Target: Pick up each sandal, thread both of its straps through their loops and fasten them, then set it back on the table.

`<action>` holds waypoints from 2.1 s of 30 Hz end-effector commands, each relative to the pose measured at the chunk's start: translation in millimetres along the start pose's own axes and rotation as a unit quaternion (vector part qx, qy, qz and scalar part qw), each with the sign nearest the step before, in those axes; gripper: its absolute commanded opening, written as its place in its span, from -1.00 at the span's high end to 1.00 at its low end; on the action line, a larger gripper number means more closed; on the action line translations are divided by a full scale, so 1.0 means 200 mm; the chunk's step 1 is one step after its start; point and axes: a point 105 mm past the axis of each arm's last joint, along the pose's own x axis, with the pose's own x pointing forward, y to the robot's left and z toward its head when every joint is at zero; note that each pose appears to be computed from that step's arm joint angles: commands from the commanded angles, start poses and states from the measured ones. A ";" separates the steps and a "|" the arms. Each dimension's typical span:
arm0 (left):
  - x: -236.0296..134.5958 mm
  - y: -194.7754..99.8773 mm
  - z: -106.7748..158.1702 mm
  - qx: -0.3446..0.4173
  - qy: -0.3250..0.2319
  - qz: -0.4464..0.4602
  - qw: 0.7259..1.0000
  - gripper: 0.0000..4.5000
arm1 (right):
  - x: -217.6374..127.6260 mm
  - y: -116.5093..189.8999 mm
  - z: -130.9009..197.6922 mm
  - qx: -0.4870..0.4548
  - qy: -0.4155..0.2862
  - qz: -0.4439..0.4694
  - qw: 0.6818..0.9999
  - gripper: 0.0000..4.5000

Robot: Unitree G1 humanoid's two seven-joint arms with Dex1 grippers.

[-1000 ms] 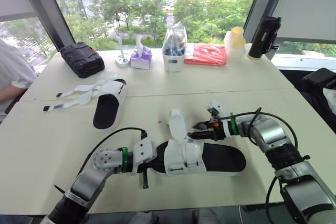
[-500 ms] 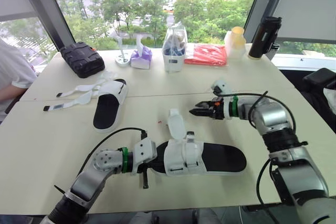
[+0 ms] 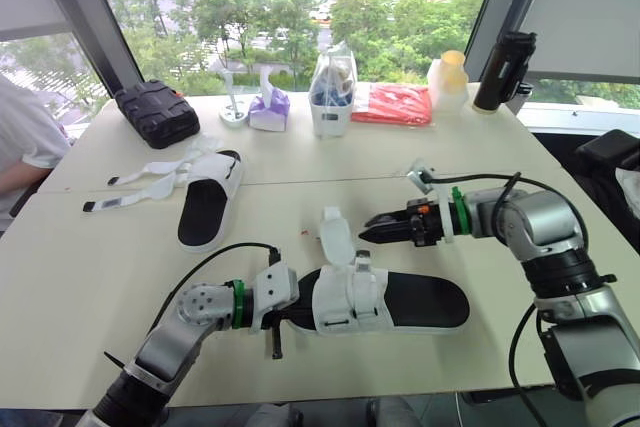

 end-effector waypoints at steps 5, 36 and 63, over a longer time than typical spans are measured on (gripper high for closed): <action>0.04 -0.14 -0.24 -0.064 0.081 -0.046 0.994 1.00 | 0.14 0.01 0.00 -0.003 0.001 0.036 0.999 -0.15; 0.03 -0.13 -0.24 -0.063 0.077 -0.033 0.994 1.00 | 0.36 0.11 0.34 -0.028 -0.057 0.114 0.991 -0.97; 0.05 -0.15 -0.24 -0.063 0.073 -0.039 0.995 1.00 | 0.12 0.38 0.36 -0.086 -0.081 0.179 0.977 0.97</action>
